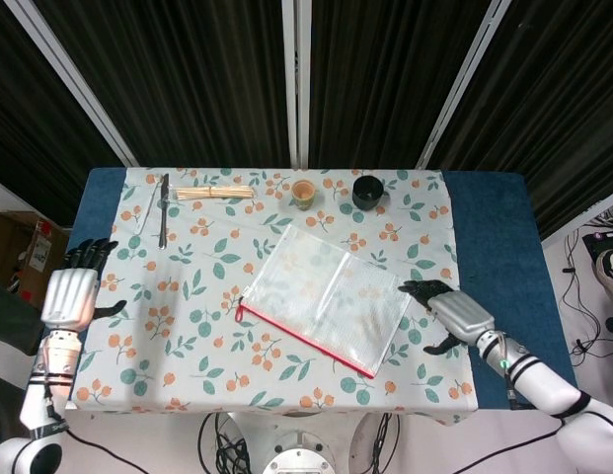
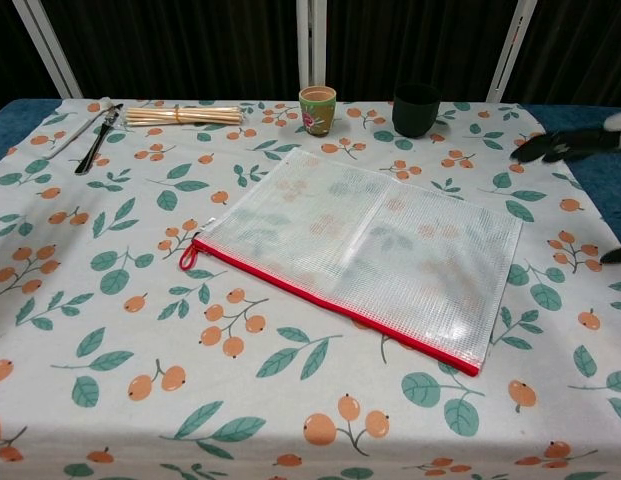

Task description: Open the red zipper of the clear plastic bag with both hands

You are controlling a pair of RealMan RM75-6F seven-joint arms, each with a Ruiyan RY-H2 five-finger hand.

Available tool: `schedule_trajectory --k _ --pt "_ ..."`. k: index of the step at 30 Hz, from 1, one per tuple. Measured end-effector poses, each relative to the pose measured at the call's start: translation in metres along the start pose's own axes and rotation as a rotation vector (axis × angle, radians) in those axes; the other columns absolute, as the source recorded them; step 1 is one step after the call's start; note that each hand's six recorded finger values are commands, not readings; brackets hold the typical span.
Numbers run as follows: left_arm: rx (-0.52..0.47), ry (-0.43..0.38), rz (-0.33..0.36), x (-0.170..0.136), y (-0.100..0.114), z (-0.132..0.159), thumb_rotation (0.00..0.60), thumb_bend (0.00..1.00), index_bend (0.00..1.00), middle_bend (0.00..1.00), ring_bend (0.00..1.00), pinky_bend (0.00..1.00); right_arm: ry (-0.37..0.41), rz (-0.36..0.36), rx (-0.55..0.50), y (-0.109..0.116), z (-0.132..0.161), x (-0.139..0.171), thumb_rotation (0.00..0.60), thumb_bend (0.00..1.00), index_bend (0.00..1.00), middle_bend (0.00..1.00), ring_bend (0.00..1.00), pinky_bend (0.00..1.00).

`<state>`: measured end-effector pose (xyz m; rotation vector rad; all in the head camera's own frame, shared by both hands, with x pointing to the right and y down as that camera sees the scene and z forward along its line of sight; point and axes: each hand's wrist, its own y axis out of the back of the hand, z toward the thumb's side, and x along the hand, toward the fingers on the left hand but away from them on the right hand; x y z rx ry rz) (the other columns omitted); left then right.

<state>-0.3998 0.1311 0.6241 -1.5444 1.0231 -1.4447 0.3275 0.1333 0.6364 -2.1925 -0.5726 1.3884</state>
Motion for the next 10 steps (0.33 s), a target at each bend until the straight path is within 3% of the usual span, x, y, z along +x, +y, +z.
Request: schedule_trajectory --k 6,10 --pt "0.084 0.056 -0.011 -0.035 0.010 -0.046 0.600 0.06 0.17 0.13 0.08 0.17 -0.070 -0.325 -0.005 0.032 -0.036 0.046 0.600 0.18 0.03 0.11 0.00 0.00" --pt "0.080 0.083 -0.006 -0.063 0.016 -0.055 0.600 0.06 0.17 0.13 0.08 0.17 -0.117 -0.447 -0.017 0.029 -0.054 0.089 0.600 0.18 0.03 0.11 0.00 0.00"
